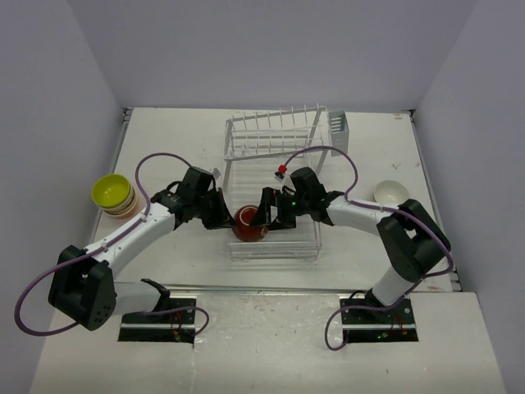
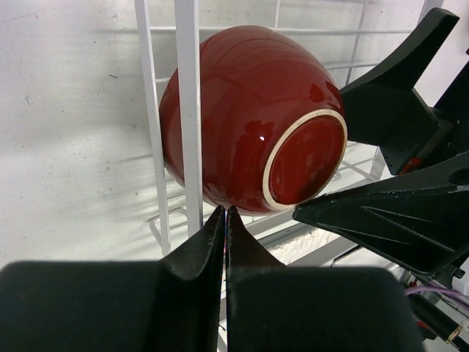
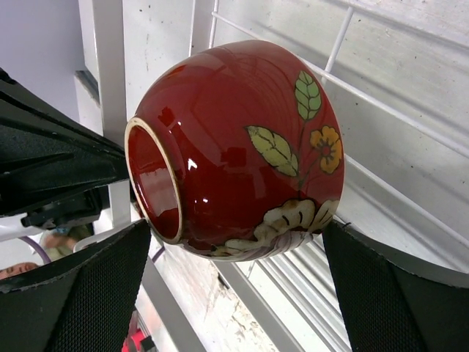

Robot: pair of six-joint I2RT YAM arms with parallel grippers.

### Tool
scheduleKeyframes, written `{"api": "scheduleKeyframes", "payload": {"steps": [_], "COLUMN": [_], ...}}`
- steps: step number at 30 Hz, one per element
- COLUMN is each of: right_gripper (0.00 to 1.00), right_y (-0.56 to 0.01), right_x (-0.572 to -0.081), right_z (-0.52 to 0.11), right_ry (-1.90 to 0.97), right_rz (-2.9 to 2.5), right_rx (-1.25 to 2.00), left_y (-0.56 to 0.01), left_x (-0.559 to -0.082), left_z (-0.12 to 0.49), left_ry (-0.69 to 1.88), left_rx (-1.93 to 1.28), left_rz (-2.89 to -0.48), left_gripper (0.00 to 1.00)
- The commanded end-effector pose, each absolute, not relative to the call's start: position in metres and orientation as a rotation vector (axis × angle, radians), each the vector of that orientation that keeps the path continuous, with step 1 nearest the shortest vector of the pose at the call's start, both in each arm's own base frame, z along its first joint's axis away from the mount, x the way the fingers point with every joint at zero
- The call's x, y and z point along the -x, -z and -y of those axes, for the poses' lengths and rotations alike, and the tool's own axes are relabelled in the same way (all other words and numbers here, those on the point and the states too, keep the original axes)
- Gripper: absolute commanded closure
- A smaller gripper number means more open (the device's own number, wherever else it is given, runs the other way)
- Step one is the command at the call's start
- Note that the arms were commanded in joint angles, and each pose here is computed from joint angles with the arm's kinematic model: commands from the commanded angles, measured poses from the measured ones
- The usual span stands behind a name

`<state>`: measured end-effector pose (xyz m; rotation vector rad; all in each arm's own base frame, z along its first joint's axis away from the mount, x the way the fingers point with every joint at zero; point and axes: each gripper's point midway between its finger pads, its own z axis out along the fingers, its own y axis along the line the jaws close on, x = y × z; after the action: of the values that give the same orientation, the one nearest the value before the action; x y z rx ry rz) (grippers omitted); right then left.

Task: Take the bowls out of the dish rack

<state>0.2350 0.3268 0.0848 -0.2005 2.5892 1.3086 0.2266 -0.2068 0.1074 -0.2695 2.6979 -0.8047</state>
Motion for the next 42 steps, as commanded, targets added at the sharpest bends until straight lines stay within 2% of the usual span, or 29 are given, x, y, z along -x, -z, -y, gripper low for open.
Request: {"api": "scheduleKeyframes", "payload": {"steps": [1,18,42], "right_gripper": [0.01,0.01,0.01], "right_y": [-0.089,-0.139,-0.135], "right_x": [-0.233,-0.232,-0.236], "right_z": [-0.334,-0.341,-0.339], "right_ry": [-1.399,-1.513,-1.498], "right_rz": [-2.568,-2.362,-2.345], "right_rx": [0.202,0.32,0.306], "left_y": [-0.114,-0.112,-0.116], "left_x": [-0.229,-0.229,-0.235], "left_z": [0.211,0.211,0.214], "left_ry": [0.82,0.816,0.821], "left_rx": [0.222,0.213,0.182], "left_rz": [-2.685,-2.688,-2.674], "left_gripper": [1.0,1.0,1.0]}}
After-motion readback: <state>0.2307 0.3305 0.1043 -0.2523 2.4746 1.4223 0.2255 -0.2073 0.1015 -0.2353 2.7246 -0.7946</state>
